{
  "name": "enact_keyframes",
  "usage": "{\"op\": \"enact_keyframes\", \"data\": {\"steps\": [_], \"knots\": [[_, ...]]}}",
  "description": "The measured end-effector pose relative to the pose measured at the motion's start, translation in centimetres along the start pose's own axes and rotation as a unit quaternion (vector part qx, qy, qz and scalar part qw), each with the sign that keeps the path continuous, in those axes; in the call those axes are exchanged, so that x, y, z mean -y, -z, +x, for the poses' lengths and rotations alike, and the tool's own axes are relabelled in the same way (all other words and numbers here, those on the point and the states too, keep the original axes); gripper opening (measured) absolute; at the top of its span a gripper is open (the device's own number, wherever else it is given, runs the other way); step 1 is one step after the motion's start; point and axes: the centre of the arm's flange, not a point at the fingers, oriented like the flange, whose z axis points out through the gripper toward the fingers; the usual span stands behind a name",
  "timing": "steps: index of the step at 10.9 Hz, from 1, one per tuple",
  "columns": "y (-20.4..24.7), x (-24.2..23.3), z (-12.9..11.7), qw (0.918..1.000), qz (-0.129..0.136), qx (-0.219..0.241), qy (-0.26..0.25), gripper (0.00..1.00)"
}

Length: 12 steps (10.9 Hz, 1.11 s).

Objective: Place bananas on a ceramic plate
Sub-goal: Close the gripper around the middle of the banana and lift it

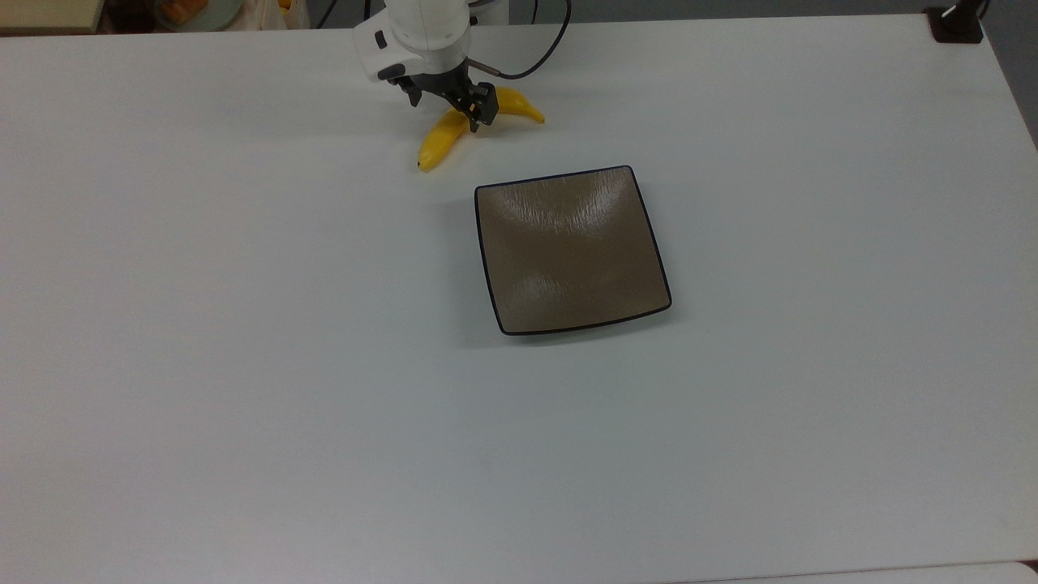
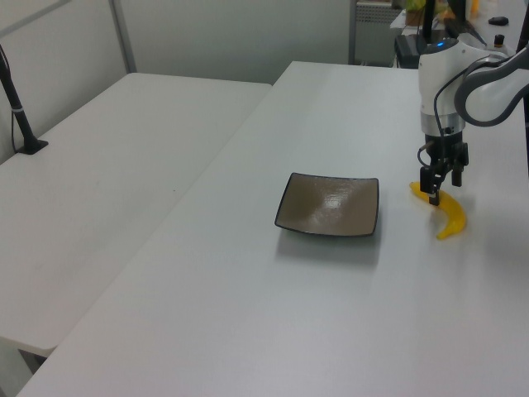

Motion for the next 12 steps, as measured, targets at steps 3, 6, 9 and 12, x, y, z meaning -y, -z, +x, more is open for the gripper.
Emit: {"op": "enact_keyframes", "data": {"steps": [3,6,9,12], "knots": [[-0.3,0.0,0.0,1.0,-0.001,0.003,0.0,0.7],[-0.3,0.0,0.0,1.0,-0.001,0.003,-0.001,0.49],[0.0,0.1,0.2,1.0,0.0,0.0,-0.001,0.32],[1.9,0.5,1.0,0.9999,0.005,-0.01,-0.001,0.32]]}}
